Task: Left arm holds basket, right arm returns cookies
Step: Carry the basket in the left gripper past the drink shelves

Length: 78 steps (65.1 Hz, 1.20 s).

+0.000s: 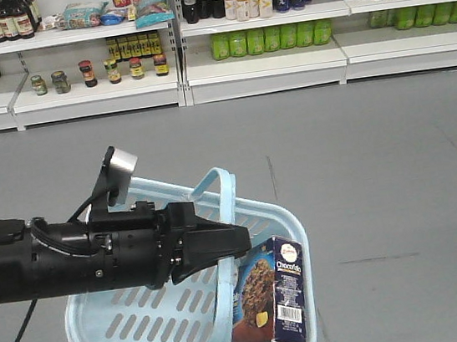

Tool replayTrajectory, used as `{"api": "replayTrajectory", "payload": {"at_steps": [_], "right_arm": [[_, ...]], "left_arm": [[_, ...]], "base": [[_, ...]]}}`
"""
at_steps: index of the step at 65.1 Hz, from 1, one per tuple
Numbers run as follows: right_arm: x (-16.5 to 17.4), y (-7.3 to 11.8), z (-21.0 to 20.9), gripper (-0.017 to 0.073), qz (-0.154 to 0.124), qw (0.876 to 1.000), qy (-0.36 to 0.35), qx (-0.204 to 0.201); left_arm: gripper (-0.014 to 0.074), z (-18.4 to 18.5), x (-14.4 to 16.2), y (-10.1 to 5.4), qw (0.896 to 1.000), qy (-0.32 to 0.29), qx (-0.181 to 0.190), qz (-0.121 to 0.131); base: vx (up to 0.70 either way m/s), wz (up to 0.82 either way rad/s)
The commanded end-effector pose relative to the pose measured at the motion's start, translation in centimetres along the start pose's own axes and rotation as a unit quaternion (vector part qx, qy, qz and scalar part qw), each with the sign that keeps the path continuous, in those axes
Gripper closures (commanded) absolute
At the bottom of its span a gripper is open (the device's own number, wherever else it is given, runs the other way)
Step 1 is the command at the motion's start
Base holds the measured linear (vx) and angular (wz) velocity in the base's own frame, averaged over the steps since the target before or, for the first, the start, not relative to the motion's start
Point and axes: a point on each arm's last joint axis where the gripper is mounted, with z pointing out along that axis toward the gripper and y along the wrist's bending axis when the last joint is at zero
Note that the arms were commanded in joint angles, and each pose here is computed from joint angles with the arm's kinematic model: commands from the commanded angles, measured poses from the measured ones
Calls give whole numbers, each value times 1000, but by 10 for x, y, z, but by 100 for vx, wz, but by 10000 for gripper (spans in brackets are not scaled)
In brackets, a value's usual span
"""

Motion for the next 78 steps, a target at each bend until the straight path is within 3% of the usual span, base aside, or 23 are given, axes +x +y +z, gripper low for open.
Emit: {"api": "replayTrajectory", "payload": {"at_steps": [1,78], "right_arm": [[-1,0,-1,566,-7,999,-34,-1],[-1,0,-1,566,-7,999,-34,-1]], "left_arm": [[596,-7,-6,-28,997,-26,71,-5],[596,-7,-6,-28,997,-27,70,-5]], "base": [[49,2],[48,-4]]}}
